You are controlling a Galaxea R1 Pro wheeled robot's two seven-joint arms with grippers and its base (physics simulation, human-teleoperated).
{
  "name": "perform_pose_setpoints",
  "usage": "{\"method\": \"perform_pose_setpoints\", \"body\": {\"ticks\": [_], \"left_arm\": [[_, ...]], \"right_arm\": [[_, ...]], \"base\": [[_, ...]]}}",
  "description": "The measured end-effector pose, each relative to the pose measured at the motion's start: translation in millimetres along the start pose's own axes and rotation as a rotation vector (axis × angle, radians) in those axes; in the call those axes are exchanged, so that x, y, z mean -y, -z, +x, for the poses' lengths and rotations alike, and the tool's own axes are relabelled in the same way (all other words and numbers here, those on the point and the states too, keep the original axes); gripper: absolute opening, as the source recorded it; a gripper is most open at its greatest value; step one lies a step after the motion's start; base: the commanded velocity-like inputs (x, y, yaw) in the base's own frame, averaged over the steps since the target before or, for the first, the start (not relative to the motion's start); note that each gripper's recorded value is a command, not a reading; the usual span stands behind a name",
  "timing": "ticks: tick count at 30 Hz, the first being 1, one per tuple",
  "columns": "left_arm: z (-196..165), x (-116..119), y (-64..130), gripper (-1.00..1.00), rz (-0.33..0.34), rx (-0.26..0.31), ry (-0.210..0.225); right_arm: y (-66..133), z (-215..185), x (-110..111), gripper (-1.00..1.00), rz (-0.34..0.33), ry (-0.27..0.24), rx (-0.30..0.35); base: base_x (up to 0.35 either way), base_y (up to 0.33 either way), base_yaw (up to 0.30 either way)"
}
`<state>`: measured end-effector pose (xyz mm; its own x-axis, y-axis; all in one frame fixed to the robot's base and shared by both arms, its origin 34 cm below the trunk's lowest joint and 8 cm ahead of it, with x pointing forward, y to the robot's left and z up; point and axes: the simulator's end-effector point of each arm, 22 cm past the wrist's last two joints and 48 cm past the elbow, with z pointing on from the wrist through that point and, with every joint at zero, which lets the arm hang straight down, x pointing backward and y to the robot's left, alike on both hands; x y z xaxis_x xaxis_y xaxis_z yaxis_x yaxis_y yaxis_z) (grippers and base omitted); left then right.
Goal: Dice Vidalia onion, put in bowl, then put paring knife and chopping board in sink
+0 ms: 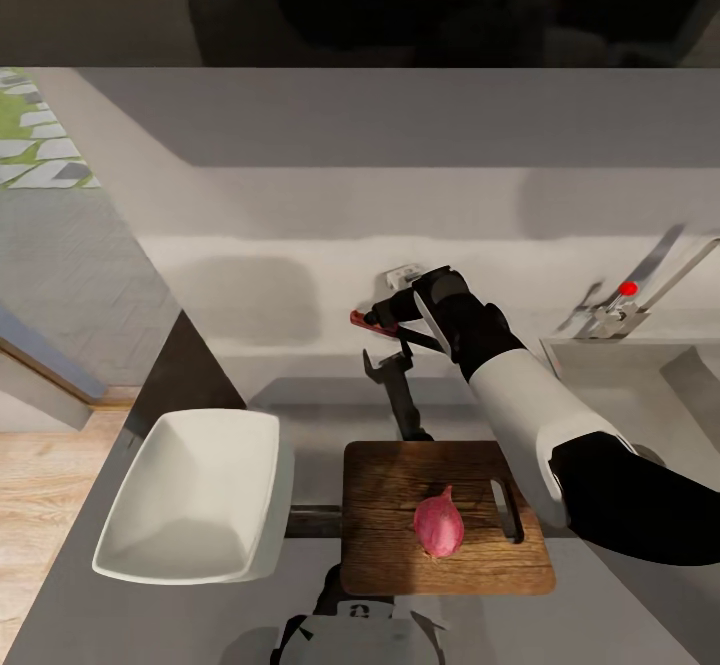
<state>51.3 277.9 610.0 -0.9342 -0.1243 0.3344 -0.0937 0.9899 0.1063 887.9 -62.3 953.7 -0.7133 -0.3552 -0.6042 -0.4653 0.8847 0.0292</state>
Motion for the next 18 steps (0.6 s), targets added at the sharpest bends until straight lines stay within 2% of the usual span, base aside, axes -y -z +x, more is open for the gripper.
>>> {"method": "perform_pose_setpoints", "body": {"ticks": [18], "left_arm": [[6.8,-1.0,-1.3,1.00,-0.002,-0.018,-0.001]], "right_arm": [[-11.2,9.0,-4.2,1.00,-0.013,-0.006,-0.017]], "base": [[0.000,0.000,0.000]]}}
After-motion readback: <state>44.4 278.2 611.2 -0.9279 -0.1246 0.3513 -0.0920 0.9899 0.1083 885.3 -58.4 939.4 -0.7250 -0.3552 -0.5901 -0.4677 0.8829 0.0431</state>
